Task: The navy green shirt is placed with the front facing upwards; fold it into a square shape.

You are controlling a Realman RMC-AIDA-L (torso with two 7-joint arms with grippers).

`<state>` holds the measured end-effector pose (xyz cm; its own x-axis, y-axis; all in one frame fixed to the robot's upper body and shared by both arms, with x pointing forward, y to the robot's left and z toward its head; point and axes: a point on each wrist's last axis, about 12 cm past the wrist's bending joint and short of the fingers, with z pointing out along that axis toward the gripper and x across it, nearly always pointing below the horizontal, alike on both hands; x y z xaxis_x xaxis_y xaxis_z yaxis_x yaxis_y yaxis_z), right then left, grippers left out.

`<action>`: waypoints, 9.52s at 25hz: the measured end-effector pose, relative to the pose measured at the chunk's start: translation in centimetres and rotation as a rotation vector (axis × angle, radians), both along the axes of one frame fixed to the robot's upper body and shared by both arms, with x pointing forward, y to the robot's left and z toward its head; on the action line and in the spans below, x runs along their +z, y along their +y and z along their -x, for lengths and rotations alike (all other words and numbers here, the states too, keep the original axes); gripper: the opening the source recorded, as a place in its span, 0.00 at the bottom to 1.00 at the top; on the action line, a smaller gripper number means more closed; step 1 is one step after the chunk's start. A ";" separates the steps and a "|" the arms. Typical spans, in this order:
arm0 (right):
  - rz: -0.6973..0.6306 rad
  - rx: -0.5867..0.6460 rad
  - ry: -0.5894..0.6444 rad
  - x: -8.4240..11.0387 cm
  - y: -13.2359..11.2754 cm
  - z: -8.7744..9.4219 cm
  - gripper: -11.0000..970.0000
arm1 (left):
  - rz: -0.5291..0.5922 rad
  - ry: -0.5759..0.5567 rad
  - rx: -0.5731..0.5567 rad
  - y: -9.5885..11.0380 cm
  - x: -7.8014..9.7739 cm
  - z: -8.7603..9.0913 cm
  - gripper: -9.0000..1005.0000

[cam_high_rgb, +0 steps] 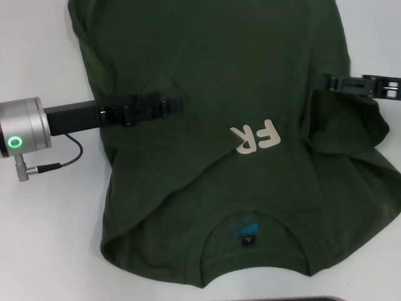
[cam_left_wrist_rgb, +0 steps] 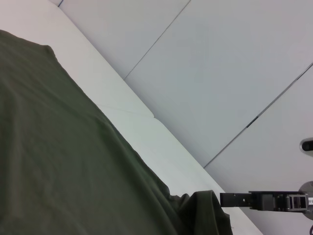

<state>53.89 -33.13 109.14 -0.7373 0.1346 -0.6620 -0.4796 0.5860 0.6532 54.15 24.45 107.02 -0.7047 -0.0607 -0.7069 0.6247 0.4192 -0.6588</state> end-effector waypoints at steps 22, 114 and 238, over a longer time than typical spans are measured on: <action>0.129 -0.177 0.270 2.1 -7.1 1.1 0.82 | 0.000 -0.006 0.000 -0.1 0.1 -0.1 0.88; 0.152 -0.325 0.691 3.1 -3.7 -4.4 0.58 | 0.010 -0.063 -0.077 -0.2 1.5 -0.5 0.88; -0.260 -0.175 0.499 0.3 -4.5 4.8 0.96 | -0.015 -0.088 -0.064 0.3 0.6 0.1 0.88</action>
